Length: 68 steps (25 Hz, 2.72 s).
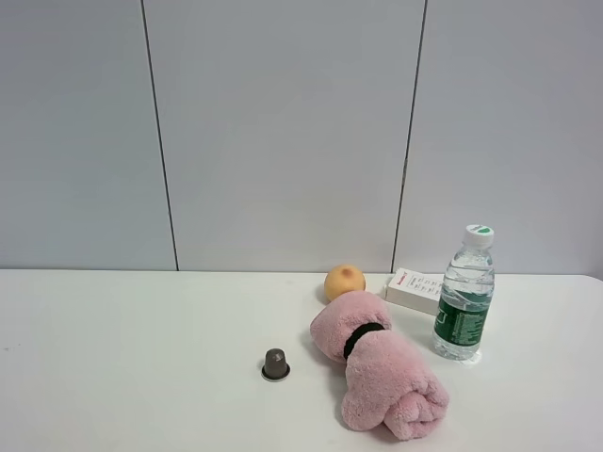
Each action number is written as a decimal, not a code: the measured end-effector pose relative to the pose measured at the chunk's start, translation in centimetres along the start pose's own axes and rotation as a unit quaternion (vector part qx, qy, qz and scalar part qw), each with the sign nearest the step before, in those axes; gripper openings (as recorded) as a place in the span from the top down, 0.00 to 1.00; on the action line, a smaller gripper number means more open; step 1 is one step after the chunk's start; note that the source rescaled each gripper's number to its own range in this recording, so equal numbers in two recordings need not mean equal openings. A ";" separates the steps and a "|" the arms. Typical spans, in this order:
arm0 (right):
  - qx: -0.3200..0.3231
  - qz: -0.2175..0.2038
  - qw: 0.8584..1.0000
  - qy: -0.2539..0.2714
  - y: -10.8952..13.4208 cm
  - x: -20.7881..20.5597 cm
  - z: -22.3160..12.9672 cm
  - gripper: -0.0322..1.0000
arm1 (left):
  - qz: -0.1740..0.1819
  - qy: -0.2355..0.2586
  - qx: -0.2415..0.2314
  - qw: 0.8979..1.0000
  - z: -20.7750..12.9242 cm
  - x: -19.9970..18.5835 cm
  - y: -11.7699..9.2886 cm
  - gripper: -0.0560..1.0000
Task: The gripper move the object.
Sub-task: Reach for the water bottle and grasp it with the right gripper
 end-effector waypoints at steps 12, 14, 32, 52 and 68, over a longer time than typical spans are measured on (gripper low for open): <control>-0.001 -0.003 1.000 -0.001 -0.1 0.0 0.0 0.40 | 0.000 0.000 0.000 1.000 0.0 0.0 0.0 0.00; -0.001 -0.003 1.000 -0.001 -0.1 0.0 0.0 0.40 | 0.000 0.000 0.000 1.000 0.0 0.0 0.0 0.00; 0.000 0.000 1.000 0.000 0.0 0.0 0.0 0.40 | 0.000 0.000 0.000 1.000 0.0 0.0 0.0 0.00; -0.070 0.097 0.993 -0.026 4.7 5.9 10.2 0.30 | 0.000 0.000 0.000 1.000 0.0 0.0 0.0 0.00; -0.104 0.088 0.987 0.084 5.0 17.9 9.1 0.30 | 0.000 0.000 0.000 1.000 0.0 0.0 0.0 0.00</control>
Point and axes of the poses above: a point on each arm's last joint axis where the gripper is mounted, x pointing out along that axis toward the gripper, y along the wrist's bending axis when the last joint is at zero, z = x × y, the point moved 5 cm from there along x, pointing out along that axis toward the gripper, and after that the axes turned 11 degrees about x, right-handed, at the moved point
